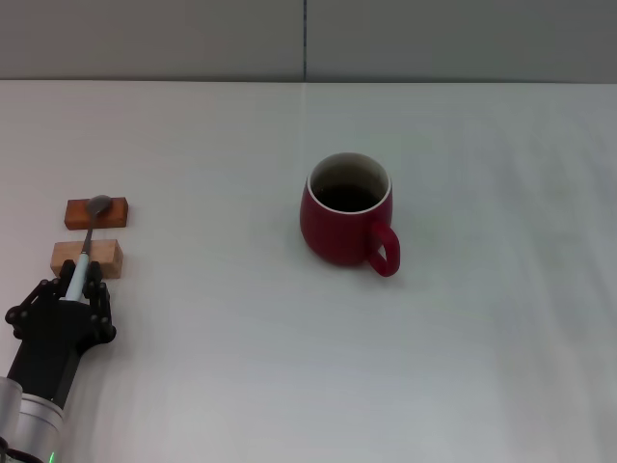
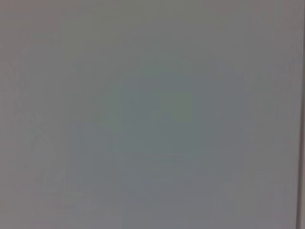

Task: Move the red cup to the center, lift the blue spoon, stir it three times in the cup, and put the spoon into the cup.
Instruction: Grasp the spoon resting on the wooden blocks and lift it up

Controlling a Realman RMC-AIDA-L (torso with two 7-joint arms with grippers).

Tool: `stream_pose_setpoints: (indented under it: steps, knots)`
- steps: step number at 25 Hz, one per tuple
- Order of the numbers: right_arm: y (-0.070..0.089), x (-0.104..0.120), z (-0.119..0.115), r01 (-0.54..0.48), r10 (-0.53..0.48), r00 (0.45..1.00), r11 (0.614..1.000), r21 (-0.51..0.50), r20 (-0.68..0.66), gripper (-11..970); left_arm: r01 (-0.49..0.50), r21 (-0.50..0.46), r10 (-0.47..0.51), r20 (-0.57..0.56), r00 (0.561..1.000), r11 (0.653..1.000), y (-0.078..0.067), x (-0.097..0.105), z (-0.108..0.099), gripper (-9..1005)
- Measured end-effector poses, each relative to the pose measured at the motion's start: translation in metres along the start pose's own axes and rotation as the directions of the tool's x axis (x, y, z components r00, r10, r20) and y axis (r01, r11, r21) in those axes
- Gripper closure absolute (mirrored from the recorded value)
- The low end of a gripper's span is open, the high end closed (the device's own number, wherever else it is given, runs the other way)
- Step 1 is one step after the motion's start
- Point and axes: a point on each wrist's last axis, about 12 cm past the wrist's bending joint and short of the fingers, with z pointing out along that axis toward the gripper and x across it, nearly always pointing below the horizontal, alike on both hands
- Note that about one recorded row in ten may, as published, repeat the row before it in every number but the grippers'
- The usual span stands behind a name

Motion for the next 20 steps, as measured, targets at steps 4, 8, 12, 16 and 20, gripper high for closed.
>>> stream_pose_setpoints:
  steps: [4, 8, 12, 16, 20]
  knots:
    - [-0.0004, 0.0005, -0.0009, -0.002, 0.002, 1.0, 1.0, 0.001, -0.002, 624, 0.0, -0.001, 0.0, 0.0, 1.0, 1.0, 0.0001, 0.0001, -0.0003, 761]
    - [-0.0005, 0.0008, -0.0017, -0.004, 0.004, 1.0, 1.0, 0.002, -0.003, 624, -0.019, -0.001, 0.019, 0.003, 1.0, 1.0, 0.0, -0.0003, -0.0003, 782]
    - [-0.0008, 0.0011, -0.0023, -0.004, 0.004, 1.0, 1.0, 0.003, -0.005, 624, -0.081, 0.001, 0.081, 0.004, 0.997, 0.997, -0.0032, -0.0008, -0.0007, 803]
    - [-0.0011, 0.0017, -0.0035, -0.005, 0.005, 1.0, 1.0, 0.005, -0.007, 623, -0.083, -0.004, 0.083, 0.006, 0.997, 0.997, -0.0039, -0.0016, 0.0003, 820]
    - [-0.001, 0.0021, -0.0043, -0.006, 0.006, 1.0, 1.0, 0.005, -0.009, 623, -0.083, -0.006, 0.083, 0.016, 0.996, 0.997, -0.0029, -0.0025, -0.0007, 824]
